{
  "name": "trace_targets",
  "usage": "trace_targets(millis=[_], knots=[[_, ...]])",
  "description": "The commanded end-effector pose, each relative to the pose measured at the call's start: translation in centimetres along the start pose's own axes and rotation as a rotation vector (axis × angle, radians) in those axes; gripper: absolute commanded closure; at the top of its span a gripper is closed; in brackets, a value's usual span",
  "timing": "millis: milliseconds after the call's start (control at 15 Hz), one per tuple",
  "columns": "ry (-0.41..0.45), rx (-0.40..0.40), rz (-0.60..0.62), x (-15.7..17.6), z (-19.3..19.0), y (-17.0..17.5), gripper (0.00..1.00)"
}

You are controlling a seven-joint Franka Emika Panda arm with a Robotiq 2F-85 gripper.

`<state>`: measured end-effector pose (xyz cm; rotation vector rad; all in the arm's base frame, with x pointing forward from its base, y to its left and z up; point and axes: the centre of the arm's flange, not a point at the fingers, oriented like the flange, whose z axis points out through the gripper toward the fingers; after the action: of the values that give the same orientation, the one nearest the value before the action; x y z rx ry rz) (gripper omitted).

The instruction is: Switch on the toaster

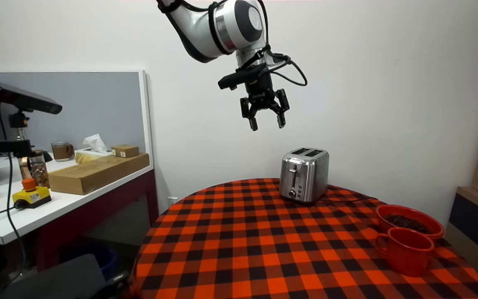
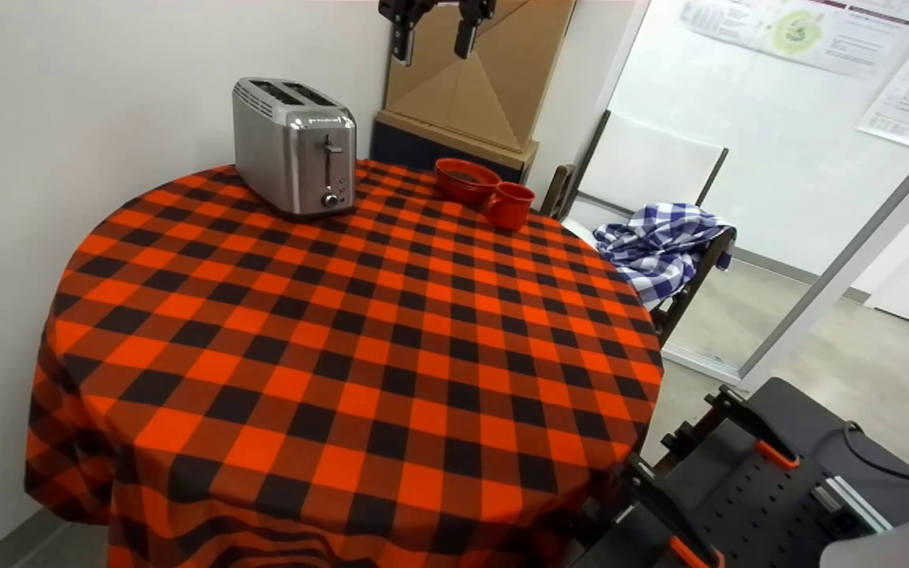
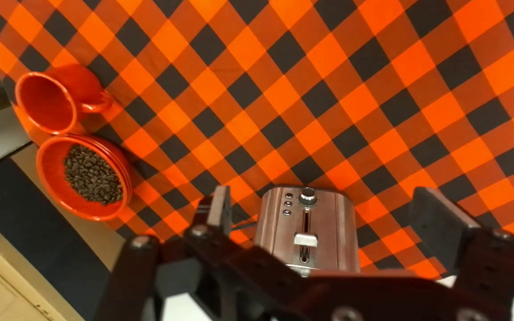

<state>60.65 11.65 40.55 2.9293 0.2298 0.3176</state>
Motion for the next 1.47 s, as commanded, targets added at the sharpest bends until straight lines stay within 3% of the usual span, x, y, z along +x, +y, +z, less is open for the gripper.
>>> trace_targets(millis=[0,133,200,800,1267,1333,1400], knots=[[0.014,-0.012,0.011,4.5,1.9,0.1,0.0],[0.01,-0.009,0.005,5.5,2.5,0.3,0.0],[0.004,-0.001,0.015,2.9,2.0,0.4,0.0],[0.01,-0.001,0.017,4.2,2.8,0.2,0.0],[-0.003,0.017,0.053,10.5,6.0,1.9,0.0],[-0.005,0.02,0.061,11.5,6.6,2.1,0.03],[-0.008,0.017,0.071,12.4,7.3,2.2,0.27]])
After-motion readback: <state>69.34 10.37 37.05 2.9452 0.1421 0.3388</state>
